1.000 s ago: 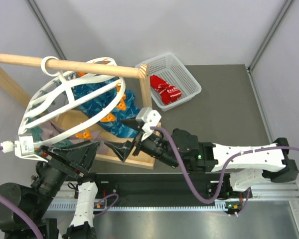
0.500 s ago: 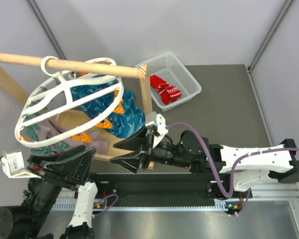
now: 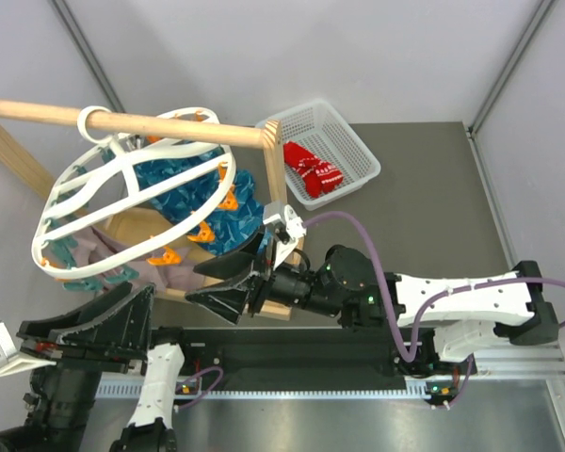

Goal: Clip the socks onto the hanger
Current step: Open the clamp at the hanger.

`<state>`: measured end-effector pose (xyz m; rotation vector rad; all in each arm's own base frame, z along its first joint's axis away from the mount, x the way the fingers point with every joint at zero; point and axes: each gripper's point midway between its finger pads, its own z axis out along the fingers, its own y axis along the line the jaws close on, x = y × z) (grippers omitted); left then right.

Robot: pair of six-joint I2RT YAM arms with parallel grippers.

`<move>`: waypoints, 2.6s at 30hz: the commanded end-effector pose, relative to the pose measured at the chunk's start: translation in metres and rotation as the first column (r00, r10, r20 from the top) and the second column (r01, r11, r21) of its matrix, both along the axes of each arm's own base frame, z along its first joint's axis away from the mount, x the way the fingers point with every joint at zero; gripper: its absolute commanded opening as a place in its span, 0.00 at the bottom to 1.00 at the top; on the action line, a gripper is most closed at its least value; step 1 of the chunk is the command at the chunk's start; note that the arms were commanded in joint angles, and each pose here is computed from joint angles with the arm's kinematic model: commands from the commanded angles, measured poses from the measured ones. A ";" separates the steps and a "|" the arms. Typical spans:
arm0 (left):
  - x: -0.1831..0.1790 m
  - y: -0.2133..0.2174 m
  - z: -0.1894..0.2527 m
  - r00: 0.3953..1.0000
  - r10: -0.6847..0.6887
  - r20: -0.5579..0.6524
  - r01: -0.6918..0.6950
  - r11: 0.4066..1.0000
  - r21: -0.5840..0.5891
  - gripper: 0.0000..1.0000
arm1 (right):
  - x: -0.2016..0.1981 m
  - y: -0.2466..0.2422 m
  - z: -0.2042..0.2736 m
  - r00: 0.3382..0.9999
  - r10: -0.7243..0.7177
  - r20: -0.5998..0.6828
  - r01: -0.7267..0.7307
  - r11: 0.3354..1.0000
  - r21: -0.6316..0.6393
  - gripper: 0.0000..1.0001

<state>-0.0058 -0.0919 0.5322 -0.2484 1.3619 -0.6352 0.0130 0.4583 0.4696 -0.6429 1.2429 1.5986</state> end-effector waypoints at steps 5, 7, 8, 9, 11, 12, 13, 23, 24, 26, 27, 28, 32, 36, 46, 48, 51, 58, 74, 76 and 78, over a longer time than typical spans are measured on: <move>0.013 0.008 -0.005 0.998 0.028 -0.048 -0.028 1.000 0.008 0.59 | 0.012 0.005 0.046 1.000 -0.027 -0.011 0.029 0.991 0.130 0.55; 0.012 0.008 -0.005 0.999 0.024 -0.045 -0.024 1.000 0.009 0.59 | 0.018 0.008 0.047 0.999 -0.041 -0.009 0.042 0.991 0.125 0.55; 0.013 0.008 -0.005 0.999 0.022 -0.045 -0.022 1.000 0.009 0.59 | 0.020 0.012 0.043 0.999 -0.045 -0.011 0.046 0.992 0.114 0.55; 0.013 0.008 -0.005 0.999 0.022 -0.045 -0.022 1.000 0.009 0.59 | 0.024 0.014 0.043 0.999 -0.052 -0.009 0.053 0.992 0.113 0.55; 0.013 0.008 -0.004 0.999 0.020 -0.043 -0.019 1.000 0.010 0.59 | 0.027 0.017 0.044 0.999 -0.052 -0.006 0.053 0.992 0.111 0.55; 0.014 0.008 -0.005 0.999 0.020 -0.047 -0.019 1.000 0.010 0.59 | 0.028 0.019 0.044 0.999 -0.053 -0.004 0.053 0.992 0.113 0.55; 0.015 0.009 -0.005 0.999 0.020 -0.049 -0.019 1.000 0.009 0.59 | 0.028 0.019 0.045 0.999 -0.049 -0.001 0.049 0.992 0.116 0.55; 0.016 0.009 -0.007 0.998 0.014 -0.056 -0.013 1.000 0.011 0.59 | 0.027 0.032 0.044 0.999 -0.016 0.050 0.010 0.993 0.115 0.53; 0.016 0.009 -0.008 0.998 0.009 -0.059 -0.009 1.000 0.009 0.59 | 0.028 0.033 0.045 0.998 -0.015 0.056 0.008 0.993 0.121 0.52; 0.018 0.008 -0.011 0.997 0.005 -0.072 -0.005 1.000 0.003 0.59 | 0.025 0.033 0.047 0.997 -0.005 0.074 -0.005 0.991 0.134 0.51; 0.019 0.008 -0.013 0.997 -0.001 -0.079 0.001 1.000 0.002 0.59 | 0.025 0.034 0.047 0.997 -0.004 0.078 -0.006 0.991 0.135 0.51; 0.020 0.007 -0.014 0.996 -0.008 -0.087 0.008 1.000 -0.002 0.59 | 0.025 0.035 0.047 0.997 -0.004 0.082 -0.007 0.991 0.135 0.51; 0.022 0.004 -0.018 0.994 -0.028 -0.102 0.027 1.000 -0.008 0.59 | 0.028 0.038 0.047 0.996 -0.011 0.087 0.000 0.991 0.132 0.50; 0.024 0.006 -0.022 0.993 -0.020 -0.115 0.019 1.000 -0.012 0.59 | 0.031 0.039 0.048 0.996 -0.012 0.090 -0.001 0.990 0.140 0.48; 0.025 0.006 -0.023 0.992 -0.022 -0.122 0.020 1.000 -0.018 0.60 | 0.027 0.043 0.054 0.994 0.022 0.105 -0.039 0.986 0.162 0.36; 0.026 0.006 -0.024 0.991 -0.024 -0.132 0.021 0.999 -0.024 0.60 | 0.026 0.043 0.053 0.994 0.025 0.108 -0.043 0.986 0.160 0.30; 0.028 0.007 -0.028 0.988 -0.024 -0.154 0.018 0.999 -0.037 0.60 | 0.025 0.040 0.056 0.993 0.026 0.117 -0.045 0.985 0.165 0.23; 0.038 0.001 -0.036 0.968 -0.077 -0.237 0.052 0.992 -0.111 0.60 | 0.029 0.041 0.052 0.993 -0.002 0.120 -0.012 0.993 0.119 0.00; 0.066 0.010 -0.044 0.943 0.018 -0.332 -0.043 0.997 -0.067 0.58 | 0.037 0.038 0.039 0.959 -0.193 0.208 0.199 0.980 -0.007 0.00; 0.067 0.012 -0.043 0.945 0.037 -0.326 -0.060 0.996 -0.061 0.59 | 0.039 0.035 0.040 0.955 -0.205 0.215 0.212 0.977 -0.010 0.00; 0.068 0.014 -0.038 0.951 0.059 -0.304 -0.083 0.994 -0.065 0.59 | 0.040 0.032 0.040 0.952 -0.214 0.221 0.221 0.975 -0.011 0.00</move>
